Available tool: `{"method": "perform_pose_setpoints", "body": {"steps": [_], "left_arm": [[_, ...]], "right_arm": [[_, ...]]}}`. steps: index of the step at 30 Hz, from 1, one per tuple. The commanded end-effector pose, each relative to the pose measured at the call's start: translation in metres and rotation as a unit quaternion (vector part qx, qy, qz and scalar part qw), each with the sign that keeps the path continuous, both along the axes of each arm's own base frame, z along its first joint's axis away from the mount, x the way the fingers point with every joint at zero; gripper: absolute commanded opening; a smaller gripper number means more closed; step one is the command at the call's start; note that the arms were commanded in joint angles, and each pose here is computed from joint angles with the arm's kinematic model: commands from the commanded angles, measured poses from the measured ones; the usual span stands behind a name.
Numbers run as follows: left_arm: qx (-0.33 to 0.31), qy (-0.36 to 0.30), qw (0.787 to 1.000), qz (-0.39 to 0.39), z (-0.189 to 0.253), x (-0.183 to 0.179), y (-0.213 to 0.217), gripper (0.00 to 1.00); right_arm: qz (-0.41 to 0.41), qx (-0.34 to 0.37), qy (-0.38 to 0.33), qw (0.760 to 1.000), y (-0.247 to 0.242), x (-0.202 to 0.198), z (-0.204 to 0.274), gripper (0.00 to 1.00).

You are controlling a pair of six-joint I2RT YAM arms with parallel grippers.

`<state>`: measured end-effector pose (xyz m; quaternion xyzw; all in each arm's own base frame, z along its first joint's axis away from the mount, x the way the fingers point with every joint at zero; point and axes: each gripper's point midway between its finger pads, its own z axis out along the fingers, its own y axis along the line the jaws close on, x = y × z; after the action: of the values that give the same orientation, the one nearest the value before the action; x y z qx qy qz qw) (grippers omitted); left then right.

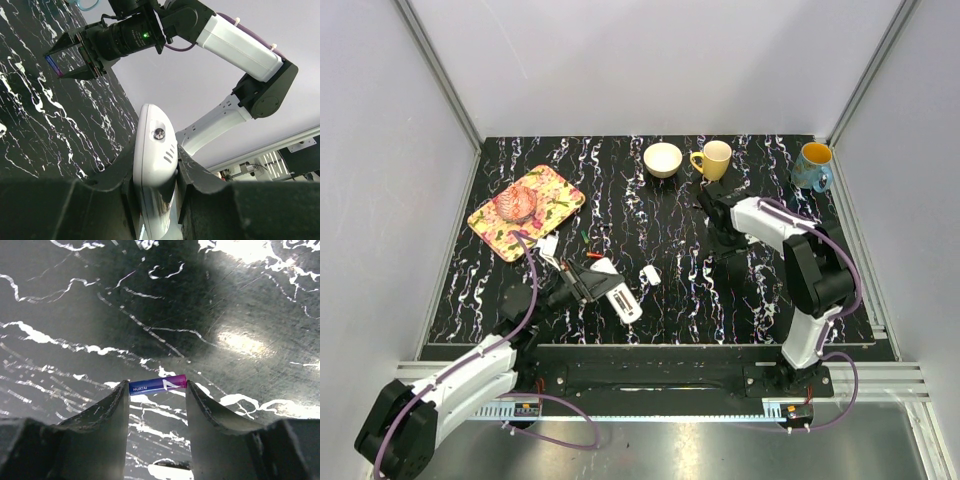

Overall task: Load the batteries into the remote control
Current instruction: Adjust the battery at the center of the board.

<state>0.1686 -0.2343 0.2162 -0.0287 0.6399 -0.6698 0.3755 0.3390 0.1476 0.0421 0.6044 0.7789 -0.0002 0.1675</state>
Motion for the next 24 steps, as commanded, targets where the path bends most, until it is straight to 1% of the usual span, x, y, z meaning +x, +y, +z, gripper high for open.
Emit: {"method": "perform_pose_setpoints", "body": {"steps": [1, 9, 10, 12, 13, 17, 18, 21, 23, 24], "left_arm": [[-0.001, -0.015, 1.000, 0.010, 0.003, 0.001, 0.002, 0.00], [-0.004, -0.010, 1.000, 0.010, 0.002, 0.003, 0.001, 0.00], [-0.004, -0.010, 1.000, 0.009, 0.002, 0.002, 0.001, 0.00], [-0.004, -0.007, 1.000, 0.010, 0.001, 0.003, 0.001, 0.00], [-0.004, -0.007, 1.000, 0.010, 0.002, 0.002, 0.001, 0.00], [0.001, -0.004, 1.000, 0.015, 0.000, 0.004, 0.002, 0.00], [0.004, -0.002, 1.000, 0.016, -0.001, 0.004, 0.002, 0.00], [0.004, -0.005, 1.000, 0.017, 0.000, 0.004, 0.003, 0.00], [0.006, -0.003, 1.000, 0.016, -0.001, 0.005, 0.002, 0.00], [0.005, -0.004, 1.000, 0.014, 0.001, 0.005, 0.001, 0.00]], "right_arm": [[-0.040, -0.038, 0.011, 0.998, -0.013, -0.004, -0.007, 0.00], [-0.012, -0.033, 0.055, 0.998, -0.011, -0.024, -0.038, 0.00], [-0.005, -0.032, 0.057, 0.998, -0.011, -0.025, -0.041, 0.06], [0.003, -0.033, 0.061, 0.998, -0.011, -0.026, -0.042, 0.13], [0.012, -0.034, 0.063, 0.997, -0.011, -0.027, -0.041, 0.20], [0.025, -0.035, 0.061, 0.997, -0.012, -0.029, -0.036, 0.33], [0.029, -0.036, 0.061, 0.997, -0.012, -0.031, -0.035, 0.35], [0.044, -0.029, 0.041, 0.998, -0.011, -0.026, -0.017, 0.43], [0.062, -0.031, 0.035, 0.997, -0.010, -0.025, -0.008, 0.50], [0.068, -0.029, 0.029, 0.997, -0.008, -0.022, 0.001, 0.57]]}}
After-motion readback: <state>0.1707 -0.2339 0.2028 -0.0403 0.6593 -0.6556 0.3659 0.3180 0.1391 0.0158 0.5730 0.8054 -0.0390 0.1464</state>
